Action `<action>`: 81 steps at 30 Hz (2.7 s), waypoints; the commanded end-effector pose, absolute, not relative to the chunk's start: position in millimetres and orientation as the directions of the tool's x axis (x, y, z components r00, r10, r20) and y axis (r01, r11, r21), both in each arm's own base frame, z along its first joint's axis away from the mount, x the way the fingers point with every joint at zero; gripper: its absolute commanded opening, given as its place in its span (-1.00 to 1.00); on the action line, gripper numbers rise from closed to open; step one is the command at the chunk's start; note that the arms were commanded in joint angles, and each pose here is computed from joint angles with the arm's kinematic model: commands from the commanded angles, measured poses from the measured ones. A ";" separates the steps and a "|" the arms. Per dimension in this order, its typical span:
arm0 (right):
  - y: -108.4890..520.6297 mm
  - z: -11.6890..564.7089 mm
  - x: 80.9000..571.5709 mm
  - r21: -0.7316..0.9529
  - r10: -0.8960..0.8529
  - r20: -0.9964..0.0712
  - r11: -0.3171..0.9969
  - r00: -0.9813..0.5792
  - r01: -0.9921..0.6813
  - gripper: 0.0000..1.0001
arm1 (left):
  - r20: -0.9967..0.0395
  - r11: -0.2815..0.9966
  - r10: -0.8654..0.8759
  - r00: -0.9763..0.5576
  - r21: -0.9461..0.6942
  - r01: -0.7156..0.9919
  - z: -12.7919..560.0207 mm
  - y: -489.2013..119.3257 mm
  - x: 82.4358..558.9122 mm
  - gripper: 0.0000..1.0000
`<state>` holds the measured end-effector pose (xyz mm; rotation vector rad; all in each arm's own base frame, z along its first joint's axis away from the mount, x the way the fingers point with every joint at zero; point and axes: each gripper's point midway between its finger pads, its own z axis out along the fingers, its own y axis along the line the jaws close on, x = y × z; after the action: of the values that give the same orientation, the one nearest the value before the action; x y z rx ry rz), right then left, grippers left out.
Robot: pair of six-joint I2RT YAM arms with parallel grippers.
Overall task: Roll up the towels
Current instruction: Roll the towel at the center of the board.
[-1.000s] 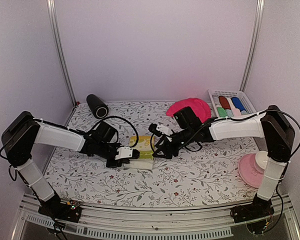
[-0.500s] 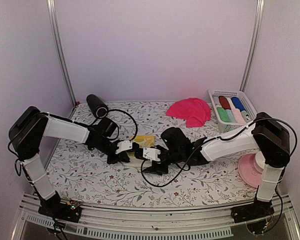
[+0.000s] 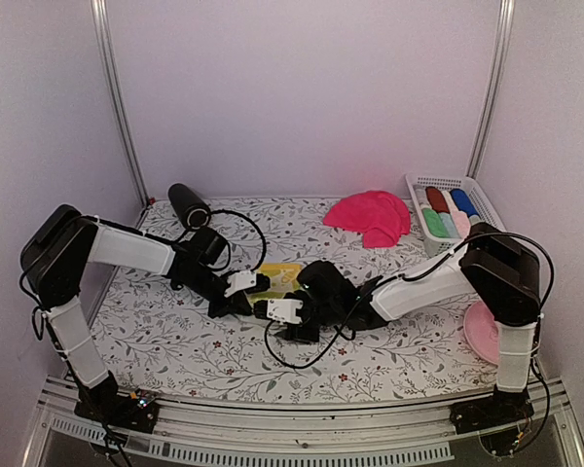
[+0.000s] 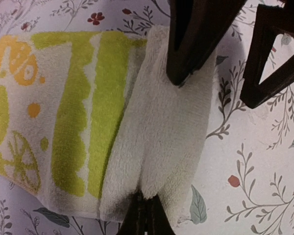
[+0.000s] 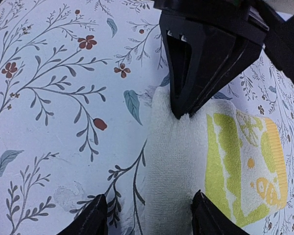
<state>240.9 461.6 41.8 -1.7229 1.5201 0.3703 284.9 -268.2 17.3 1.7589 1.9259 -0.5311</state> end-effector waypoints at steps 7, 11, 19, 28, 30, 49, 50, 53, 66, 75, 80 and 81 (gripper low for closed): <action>462.1 21.0 254.8 -0.414 -0.767 -0.604 0.073 0.215 -0.907 -0.06 | -0.537 0.126 0.836 -0.117 -0.020 0.992 2.5 -254.9 281.6 -0.99; 460.1 11.8 258.3 -0.410 -0.790 -0.583 0.083 0.191 -0.908 -0.33 | -0.539 0.118 0.835 -0.113 -0.024 0.993 4.5 -254.5 279.0 -0.96; 464.1 10.1 248.6 -0.330 -0.790 -0.594 0.066 0.153 -0.942 -0.75 | -0.563 0.108 0.823 -0.075 0.026 0.994 19.7 -252.6 278.4 -0.38; 469.3 31.2 223.4 -0.033 -0.726 -0.687 0.053 -0.016 -0.998 -0.75 | -0.646 0.122 0.758 0.094 0.282 0.952 57.1 -242.1 277.7 0.25; 470.3 36.3 221.8 0.055 -0.708 -0.703 0.052 -0.076 -0.997 -0.75 | -0.646 0.117 0.747 0.157 0.360 0.926 60.2 -236.3 270.7 0.25; 460.6 -1.0 240.3 0.462 -0.730 -0.520 0.197 -0.444 -0.865 -0.73 | -0.584 0.026 0.717 0.382 0.570 0.821 62.6 -255.1 238.2 0.11; 459.5 -2.8 241.0 0.472 -0.728 -0.513 0.202 -0.454 -0.858 -0.74 | -0.586 0.022 0.716 0.380 0.563 0.826 62.2 -257.0 237.8 0.11; 457.3 -4.9 240.6 0.511 -0.722 -0.499 0.203 -0.480 -0.835 -0.73 | -0.592 0.017 0.716 0.370 0.544 0.839 62.0 -260.9 238.6 0.07; 454.6 -5.1 243.2 0.557 -0.712 -0.480 0.204 -0.512 -0.805 -0.72 | -0.570 -0.072 0.721 0.393 0.502 0.862 47.5 -271.4 224.9 -0.09; 455.0 -4.2 244.6 0.556 -0.712 -0.479 0.206 -0.513 -0.805 -0.72 | -0.544 -0.023 0.775 0.321 0.484 0.875 38.1 -275.0 243.3 -0.22; 454.3 -4.8 245.0 0.551 -0.716 -0.478 0.206 -0.508 -0.809 -0.71 | -0.530 -0.020 0.796 0.292 0.458 0.889 28.8 -275.0 245.3 -0.49; 454.2 -5.0 244.8 0.550 -0.717 -0.477 0.207 -0.508 -0.809 -0.71 | -0.528 -0.024 0.800 0.287 0.449 0.893 26.7 -274.9 243.7 -0.59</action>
<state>247.2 468.5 25.3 -1.4966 2.2166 1.2433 243.1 -271.9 30.3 1.8265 1.4825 -0.1628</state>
